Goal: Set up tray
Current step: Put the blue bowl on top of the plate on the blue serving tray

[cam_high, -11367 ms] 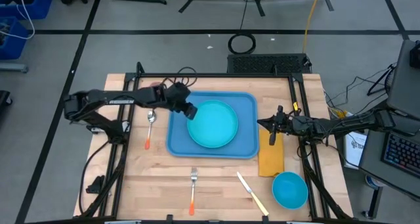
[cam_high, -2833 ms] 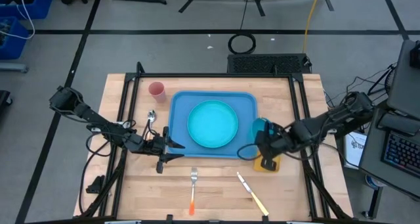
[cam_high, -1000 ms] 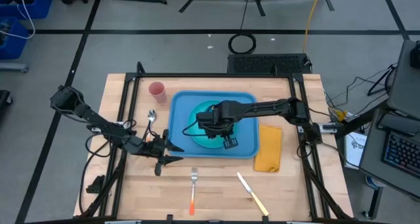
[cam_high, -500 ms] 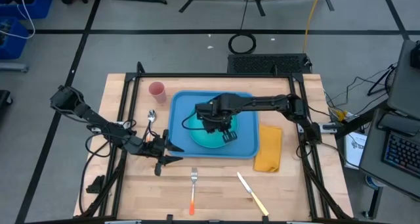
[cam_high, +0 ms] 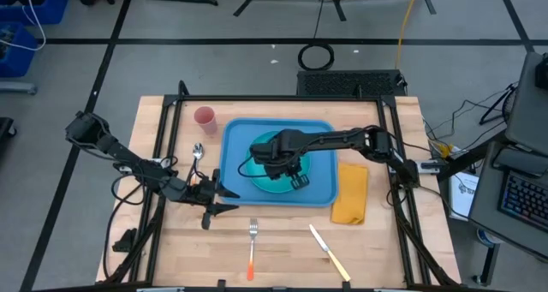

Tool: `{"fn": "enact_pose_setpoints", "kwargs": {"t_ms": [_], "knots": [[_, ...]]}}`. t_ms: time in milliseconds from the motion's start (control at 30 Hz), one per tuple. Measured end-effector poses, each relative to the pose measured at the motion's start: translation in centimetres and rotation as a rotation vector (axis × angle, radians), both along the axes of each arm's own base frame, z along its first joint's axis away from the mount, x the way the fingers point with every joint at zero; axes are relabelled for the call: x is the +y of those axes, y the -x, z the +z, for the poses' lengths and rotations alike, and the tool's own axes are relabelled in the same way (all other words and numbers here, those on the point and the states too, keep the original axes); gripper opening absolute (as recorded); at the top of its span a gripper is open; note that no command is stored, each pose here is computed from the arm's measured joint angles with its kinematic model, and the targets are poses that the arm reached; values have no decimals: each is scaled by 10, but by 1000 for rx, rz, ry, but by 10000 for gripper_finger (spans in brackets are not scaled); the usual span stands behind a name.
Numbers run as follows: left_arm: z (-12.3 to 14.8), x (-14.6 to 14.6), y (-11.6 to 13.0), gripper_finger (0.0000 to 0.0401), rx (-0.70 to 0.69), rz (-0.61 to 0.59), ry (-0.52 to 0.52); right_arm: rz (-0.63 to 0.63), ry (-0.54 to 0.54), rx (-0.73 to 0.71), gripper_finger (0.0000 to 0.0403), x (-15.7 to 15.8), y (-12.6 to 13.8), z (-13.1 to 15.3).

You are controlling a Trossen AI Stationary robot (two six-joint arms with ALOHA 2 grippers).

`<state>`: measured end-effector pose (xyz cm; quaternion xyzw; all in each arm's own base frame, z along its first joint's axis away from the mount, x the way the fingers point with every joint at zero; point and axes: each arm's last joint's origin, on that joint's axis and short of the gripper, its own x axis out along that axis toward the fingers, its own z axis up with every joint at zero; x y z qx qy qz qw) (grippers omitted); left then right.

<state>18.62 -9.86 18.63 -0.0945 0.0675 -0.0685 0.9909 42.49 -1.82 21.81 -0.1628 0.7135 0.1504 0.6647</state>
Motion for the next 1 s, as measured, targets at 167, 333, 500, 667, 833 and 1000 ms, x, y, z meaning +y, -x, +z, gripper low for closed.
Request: {"fn": "enact_pose_setpoints", "kwargs": {"t_ms": [167,333,500,667,833,1000], "knots": [[0,-1,1,150,1,-8,-7,27,8,0,0,4,0,0],[0,-1,1,150,0,-8,-9,43,15,2,0,4,0,0],[0,-1,1,150,0,-8,-9,53,14,0,0,5,0,0],[0,-1,1,150,0,-7,-9,59,15,0,0,6,0,0],[0,-1,1,150,3,-7,-7,56,10,-2,10,6,0,0],[-2,-1,1,150,14,-6,-12,43,7,-3,30,10,-1,0]]}}
